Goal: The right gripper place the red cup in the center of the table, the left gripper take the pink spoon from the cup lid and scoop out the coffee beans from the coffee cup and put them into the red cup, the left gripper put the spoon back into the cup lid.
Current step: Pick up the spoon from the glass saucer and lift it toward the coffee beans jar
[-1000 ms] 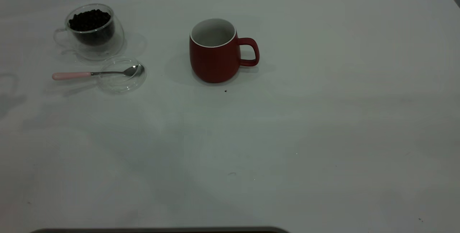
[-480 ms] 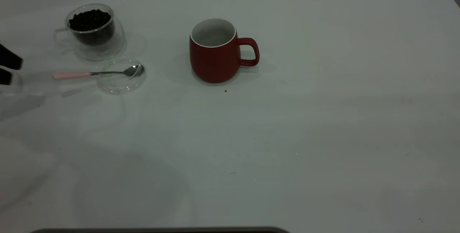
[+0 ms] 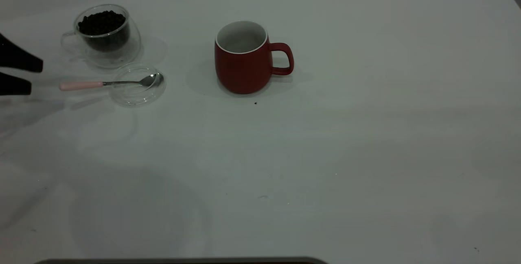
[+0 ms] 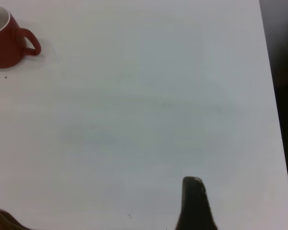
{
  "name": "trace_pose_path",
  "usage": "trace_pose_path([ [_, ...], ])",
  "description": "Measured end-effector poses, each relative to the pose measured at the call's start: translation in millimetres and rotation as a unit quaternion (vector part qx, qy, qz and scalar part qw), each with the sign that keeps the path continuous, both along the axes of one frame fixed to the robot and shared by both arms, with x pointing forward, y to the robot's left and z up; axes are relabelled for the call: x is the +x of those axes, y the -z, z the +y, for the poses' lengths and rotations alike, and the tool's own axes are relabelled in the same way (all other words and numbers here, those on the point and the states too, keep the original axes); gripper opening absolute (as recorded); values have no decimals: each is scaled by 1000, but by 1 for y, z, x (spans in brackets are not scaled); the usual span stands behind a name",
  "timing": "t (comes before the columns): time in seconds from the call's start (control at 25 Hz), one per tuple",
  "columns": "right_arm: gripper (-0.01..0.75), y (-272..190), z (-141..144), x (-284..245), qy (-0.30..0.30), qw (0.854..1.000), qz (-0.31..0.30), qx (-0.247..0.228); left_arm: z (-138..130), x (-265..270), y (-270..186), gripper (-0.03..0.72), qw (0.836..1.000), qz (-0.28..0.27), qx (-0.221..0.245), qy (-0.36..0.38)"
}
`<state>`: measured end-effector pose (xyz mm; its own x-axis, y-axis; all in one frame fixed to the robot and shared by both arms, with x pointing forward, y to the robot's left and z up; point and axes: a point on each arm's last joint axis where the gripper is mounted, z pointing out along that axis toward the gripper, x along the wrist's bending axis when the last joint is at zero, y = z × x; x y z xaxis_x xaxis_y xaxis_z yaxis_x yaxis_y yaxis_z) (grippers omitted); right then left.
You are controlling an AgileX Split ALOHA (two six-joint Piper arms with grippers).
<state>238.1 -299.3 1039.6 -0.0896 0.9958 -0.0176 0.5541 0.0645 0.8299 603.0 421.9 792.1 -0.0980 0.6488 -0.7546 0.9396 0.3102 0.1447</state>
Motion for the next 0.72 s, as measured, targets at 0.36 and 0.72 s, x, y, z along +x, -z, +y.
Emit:
trace_pose_path([
  [0.36,558,0,0,0,0,1000,0,0,-34,7,27,589,1000,12,-10,17],
  [0.72,558,0,0,0,0,1000,0,0,-50,8,45,589,999,19,-30,1],
])
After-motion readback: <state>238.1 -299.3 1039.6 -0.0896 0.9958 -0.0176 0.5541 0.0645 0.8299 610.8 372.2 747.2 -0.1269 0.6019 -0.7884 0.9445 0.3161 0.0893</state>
